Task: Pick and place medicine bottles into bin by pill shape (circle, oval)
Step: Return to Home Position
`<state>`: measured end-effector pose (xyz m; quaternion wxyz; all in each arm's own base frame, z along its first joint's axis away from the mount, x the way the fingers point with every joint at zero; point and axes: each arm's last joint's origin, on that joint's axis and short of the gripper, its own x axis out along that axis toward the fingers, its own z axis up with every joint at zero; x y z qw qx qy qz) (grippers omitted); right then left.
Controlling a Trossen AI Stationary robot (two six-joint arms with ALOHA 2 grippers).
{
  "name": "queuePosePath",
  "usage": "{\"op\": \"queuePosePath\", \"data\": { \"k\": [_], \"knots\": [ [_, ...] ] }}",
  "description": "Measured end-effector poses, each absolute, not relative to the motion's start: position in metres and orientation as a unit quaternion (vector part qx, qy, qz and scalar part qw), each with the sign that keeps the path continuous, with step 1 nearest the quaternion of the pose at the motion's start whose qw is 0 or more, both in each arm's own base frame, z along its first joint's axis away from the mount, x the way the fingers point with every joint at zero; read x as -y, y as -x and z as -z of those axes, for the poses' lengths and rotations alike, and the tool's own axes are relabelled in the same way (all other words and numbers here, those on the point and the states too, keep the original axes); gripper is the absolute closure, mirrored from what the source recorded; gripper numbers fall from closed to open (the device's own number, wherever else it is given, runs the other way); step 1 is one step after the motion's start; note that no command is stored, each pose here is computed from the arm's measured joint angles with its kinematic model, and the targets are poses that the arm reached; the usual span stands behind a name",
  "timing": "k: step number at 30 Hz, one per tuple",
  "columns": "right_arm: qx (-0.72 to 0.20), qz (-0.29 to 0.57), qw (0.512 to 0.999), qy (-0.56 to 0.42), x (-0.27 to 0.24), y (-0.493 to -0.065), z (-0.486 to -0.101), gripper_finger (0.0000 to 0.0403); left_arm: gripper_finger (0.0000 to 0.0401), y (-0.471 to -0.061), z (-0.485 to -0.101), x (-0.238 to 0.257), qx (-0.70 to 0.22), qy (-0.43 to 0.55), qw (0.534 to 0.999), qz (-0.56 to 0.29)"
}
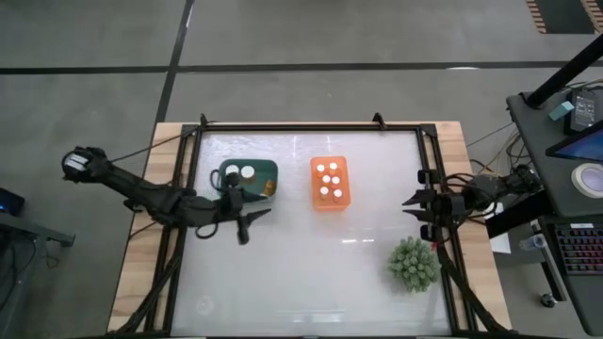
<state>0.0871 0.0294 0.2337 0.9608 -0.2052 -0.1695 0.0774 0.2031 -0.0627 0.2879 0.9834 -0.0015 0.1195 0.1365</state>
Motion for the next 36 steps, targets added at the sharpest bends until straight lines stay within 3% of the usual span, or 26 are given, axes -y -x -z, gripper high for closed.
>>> {"op": "queuePosePath", "data": {
  "k": [12,26,36],
  "knots": [
    [0.189,-0.07,0.956,0.214,-0.026,-0.079,-0.225,0.0344,0.0393,-0.144,-0.25,0.041,-0.065,0.033,0.99,-0.121],
    [0.18,-0.074,0.957,0.213,-0.027,-0.08,-0.22,0.0383,0.0401,-0.116,-0.198,0.03,-0.033,0.048,0.992,-0.112],
    [0.153,-0.08,0.964,0.201,-0.029,-0.087,-0.2,0.0385,0.0401,-0.104,-0.178,0.025,0.004,0.024,0.994,-0.102]
  ]
}}
